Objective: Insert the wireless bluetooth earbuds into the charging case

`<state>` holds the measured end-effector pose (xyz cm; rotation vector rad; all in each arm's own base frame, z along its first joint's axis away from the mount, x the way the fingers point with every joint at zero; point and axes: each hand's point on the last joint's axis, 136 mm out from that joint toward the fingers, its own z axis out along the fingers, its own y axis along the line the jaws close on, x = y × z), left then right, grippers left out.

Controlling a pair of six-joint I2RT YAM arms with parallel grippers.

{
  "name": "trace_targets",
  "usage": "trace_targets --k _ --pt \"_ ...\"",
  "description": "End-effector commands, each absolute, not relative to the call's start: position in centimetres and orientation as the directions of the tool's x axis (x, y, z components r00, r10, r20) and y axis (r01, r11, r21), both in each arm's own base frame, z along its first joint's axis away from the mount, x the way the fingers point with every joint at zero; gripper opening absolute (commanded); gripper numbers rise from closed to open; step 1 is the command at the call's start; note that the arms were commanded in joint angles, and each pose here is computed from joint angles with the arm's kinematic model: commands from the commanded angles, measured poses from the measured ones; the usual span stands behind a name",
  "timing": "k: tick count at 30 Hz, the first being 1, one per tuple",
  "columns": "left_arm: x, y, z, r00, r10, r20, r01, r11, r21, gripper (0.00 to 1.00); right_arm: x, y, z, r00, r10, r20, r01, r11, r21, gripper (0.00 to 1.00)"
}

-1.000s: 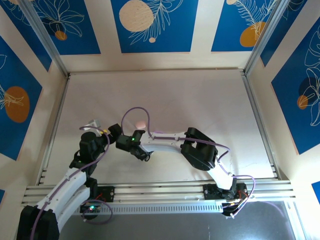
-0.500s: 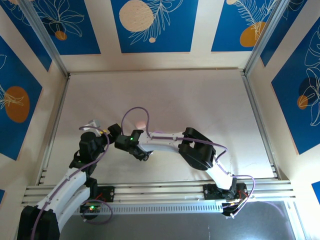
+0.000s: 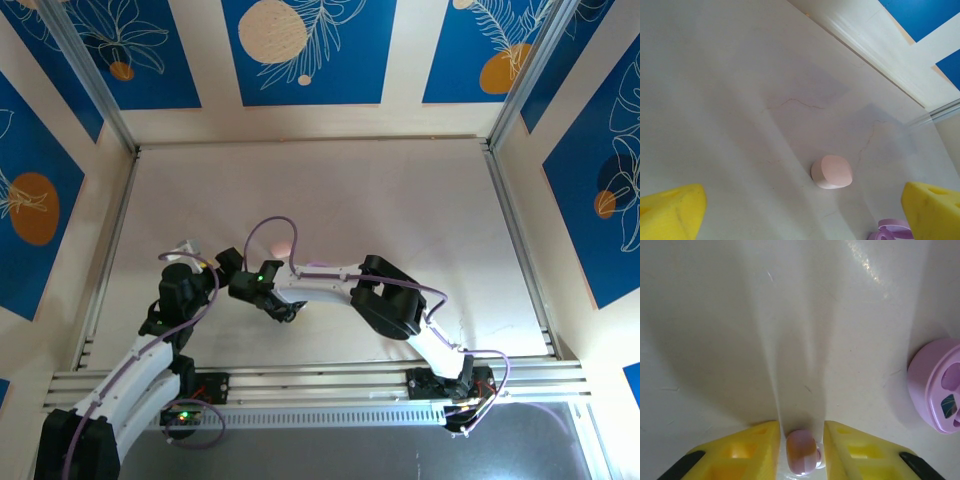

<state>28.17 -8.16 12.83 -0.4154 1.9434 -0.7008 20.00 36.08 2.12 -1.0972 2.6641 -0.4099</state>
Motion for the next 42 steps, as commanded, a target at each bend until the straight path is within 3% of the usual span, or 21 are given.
trace_targets --k 1,11,23,28,34,42 --pt "28.3 -9.0 14.0 -0.446 -0.567 -0.692 0.072 0.748 -0.660 1.00 19.5 36.1 1.7 -0.697 -0.714 -0.071 -0.659 0.676 -0.331 0.27" --pt "28.3 -9.1 14.0 -0.451 -0.565 -0.691 0.077 0.747 -0.660 1.00 20.1 36.1 3.4 -0.734 -0.668 -0.126 -0.608 0.728 -0.316 0.20" --pt "29.1 -11.2 12.8 -0.532 -0.548 -0.645 0.115 0.708 -0.696 0.99 22.4 35.1 7.9 -0.831 -0.435 -0.346 -0.426 0.898 -0.105 0.20" --pt "29.5 -13.3 12.1 -0.592 -0.518 -0.617 0.168 0.670 -0.723 0.82 23.7 34.0 9.2 -0.857 -0.316 -0.408 -0.349 0.937 0.008 0.20" --pt "29.6 -16.3 10.7 -0.667 -0.437 -0.603 0.199 0.675 -0.710 0.48 24.7 32.8 9.6 -0.895 -0.161 -0.415 -0.259 0.947 0.190 0.20" --pt "29.4 -20.8 8.6 -0.769 -0.298 -0.566 0.246 0.678 -0.692 0.24 25.1 30.9 9.2 -0.921 -0.034 -0.389 -0.162 0.940 0.301 0.20"
